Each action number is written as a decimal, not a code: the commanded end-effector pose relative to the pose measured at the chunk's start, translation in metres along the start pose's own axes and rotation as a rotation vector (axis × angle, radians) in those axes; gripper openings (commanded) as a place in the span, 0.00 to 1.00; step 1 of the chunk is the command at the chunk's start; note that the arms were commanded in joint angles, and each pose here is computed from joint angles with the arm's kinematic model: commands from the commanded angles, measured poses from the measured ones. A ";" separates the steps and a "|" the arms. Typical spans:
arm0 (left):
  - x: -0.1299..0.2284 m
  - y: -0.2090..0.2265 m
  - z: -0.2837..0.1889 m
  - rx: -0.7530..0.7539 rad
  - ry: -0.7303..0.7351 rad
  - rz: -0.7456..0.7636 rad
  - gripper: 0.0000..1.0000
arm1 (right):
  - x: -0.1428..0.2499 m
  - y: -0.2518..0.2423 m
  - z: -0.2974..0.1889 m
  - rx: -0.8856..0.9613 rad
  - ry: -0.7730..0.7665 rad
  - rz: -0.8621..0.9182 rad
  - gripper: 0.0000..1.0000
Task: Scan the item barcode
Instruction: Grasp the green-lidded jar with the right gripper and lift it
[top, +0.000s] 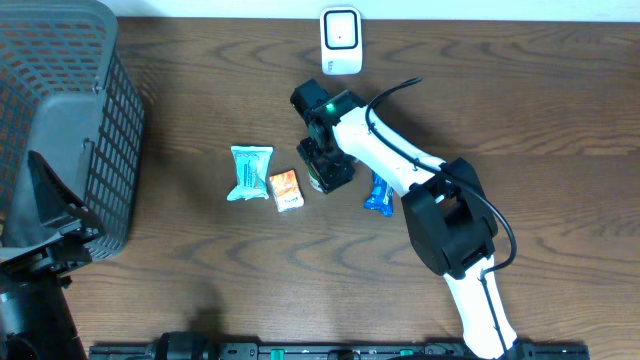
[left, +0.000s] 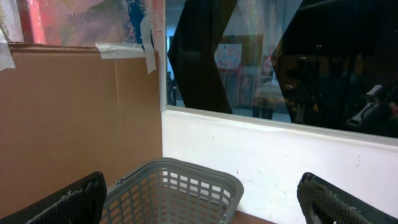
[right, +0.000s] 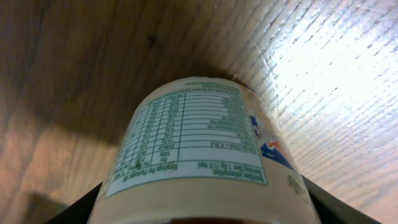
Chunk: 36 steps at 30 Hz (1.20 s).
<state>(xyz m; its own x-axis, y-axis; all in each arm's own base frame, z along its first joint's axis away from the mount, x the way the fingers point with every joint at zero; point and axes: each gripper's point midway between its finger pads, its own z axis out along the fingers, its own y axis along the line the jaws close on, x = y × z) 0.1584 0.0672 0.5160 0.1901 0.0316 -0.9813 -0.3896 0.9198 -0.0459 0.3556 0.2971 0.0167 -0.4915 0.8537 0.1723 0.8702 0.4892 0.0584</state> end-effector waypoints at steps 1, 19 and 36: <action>-0.001 0.003 -0.001 -0.013 -0.007 -0.010 0.98 | 0.000 -0.005 0.013 0.038 -0.002 -0.043 0.56; -0.037 0.006 -0.005 -0.022 -0.147 -0.004 0.98 | -0.038 -0.063 -0.162 0.020 0.011 -0.678 0.47; 0.018 0.014 -0.100 0.145 -0.128 -0.017 0.98 | -0.043 -0.076 -0.190 0.014 -0.066 -0.753 0.47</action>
<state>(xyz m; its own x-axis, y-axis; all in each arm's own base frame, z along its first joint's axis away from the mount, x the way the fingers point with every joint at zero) 0.0799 0.0614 0.4971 0.2959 0.0260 -0.9549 -0.3487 0.9336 -0.0826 0.3140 0.1913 0.1873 -0.9451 0.3202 0.0651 0.3262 0.9361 0.1318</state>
